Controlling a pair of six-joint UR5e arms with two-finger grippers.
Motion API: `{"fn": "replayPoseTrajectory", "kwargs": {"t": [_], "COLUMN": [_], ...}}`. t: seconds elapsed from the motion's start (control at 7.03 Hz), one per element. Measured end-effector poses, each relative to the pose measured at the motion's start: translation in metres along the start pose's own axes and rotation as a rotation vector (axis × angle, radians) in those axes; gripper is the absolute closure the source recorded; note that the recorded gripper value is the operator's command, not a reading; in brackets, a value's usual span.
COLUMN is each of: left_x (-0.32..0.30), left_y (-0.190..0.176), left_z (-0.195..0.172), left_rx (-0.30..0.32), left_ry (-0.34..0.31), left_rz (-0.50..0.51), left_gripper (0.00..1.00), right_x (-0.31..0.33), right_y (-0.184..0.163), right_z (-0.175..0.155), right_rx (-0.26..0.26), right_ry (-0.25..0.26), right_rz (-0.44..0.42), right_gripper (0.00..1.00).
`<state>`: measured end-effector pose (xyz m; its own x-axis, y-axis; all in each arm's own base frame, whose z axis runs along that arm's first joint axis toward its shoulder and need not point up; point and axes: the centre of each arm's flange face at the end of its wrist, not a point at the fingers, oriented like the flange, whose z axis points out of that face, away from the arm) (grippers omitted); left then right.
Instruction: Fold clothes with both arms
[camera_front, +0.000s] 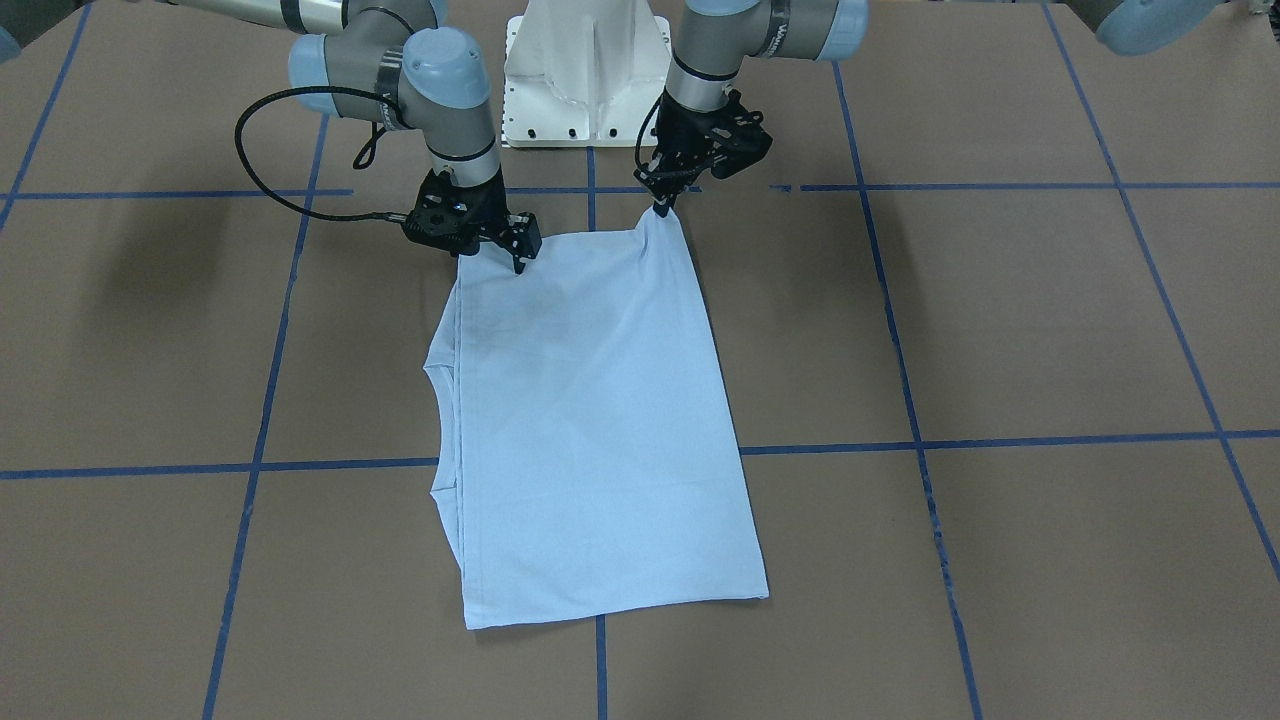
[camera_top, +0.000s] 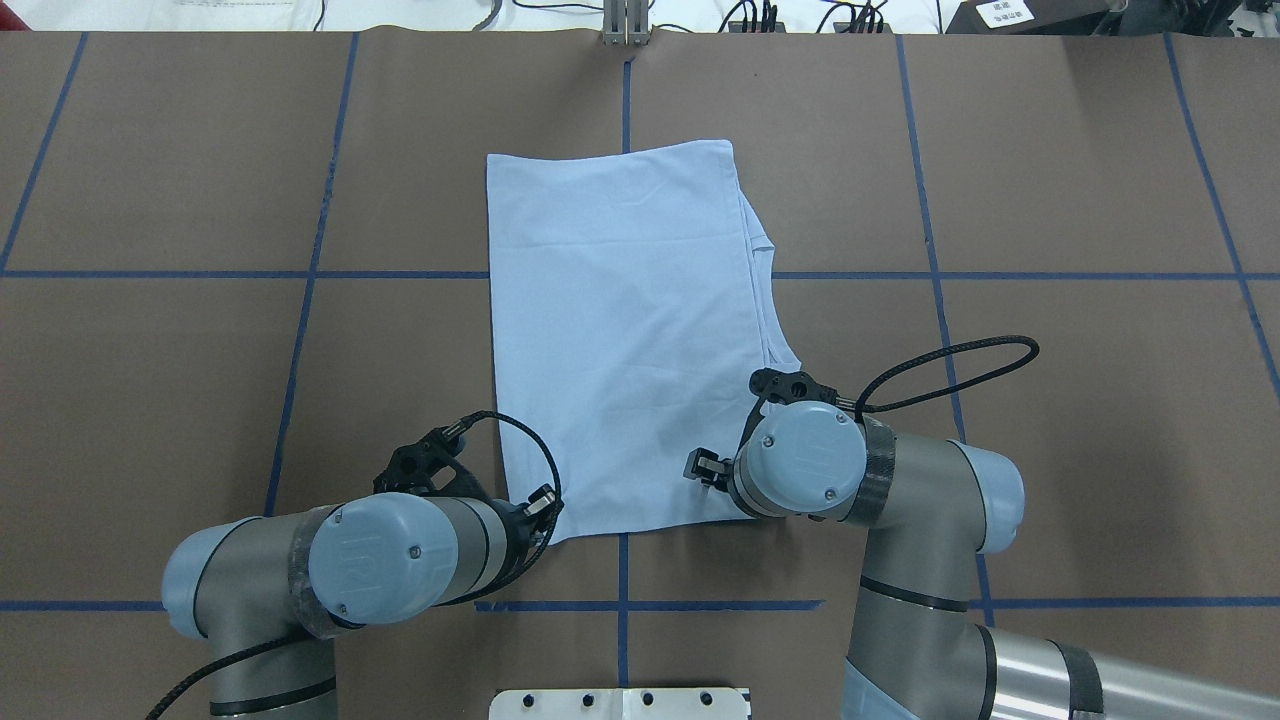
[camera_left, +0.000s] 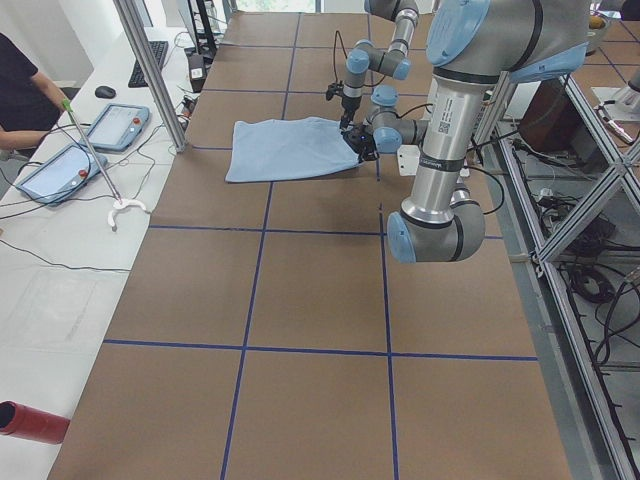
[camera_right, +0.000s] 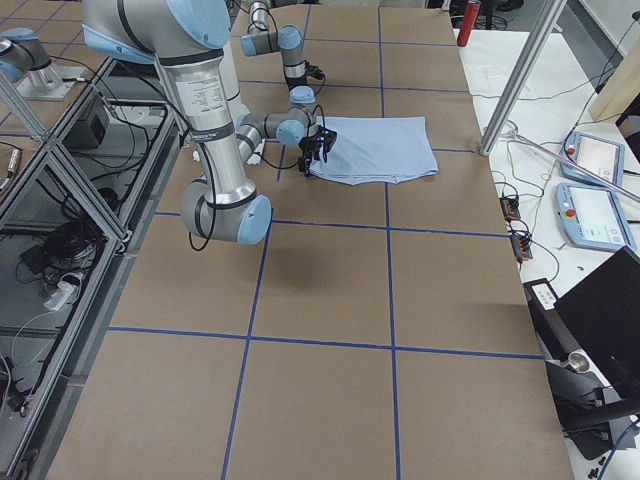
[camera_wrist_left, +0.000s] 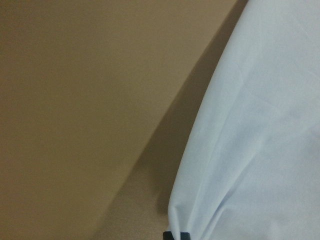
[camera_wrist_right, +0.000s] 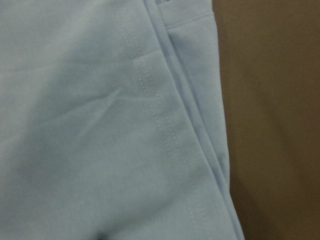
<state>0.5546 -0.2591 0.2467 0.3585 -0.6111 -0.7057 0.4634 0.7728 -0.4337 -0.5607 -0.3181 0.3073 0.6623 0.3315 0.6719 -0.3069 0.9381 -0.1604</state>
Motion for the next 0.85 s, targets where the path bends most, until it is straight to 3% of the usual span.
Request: {"fn": "replayPoseTrajectory", "kwargs": {"t": [0.28,0.43,0.85], "left_x": [0.0001,0.0003,0.0007], "left_y": [0.0002,0.0003,0.0006], "left_z": [0.0004,0.0004,-0.0004], "left_rx": [0.0,0.0,-0.002], "left_ry": [0.0,0.0,0.002], "left_rz": [0.0,0.0,-0.001], "left_gripper": [1.0,1.0,1.0], "right_x": [0.0,0.0001,-0.0005], "right_y": [-0.0033,-0.0043,-0.0045], "right_z": [-0.0012,-0.0014,-0.0019], "right_rx": [0.003,0.003,0.003], "right_ry": [-0.001,-0.001,-0.003], "right_rz": [0.003,0.005,0.006], "right_gripper": [0.07,0.15,0.64]}}
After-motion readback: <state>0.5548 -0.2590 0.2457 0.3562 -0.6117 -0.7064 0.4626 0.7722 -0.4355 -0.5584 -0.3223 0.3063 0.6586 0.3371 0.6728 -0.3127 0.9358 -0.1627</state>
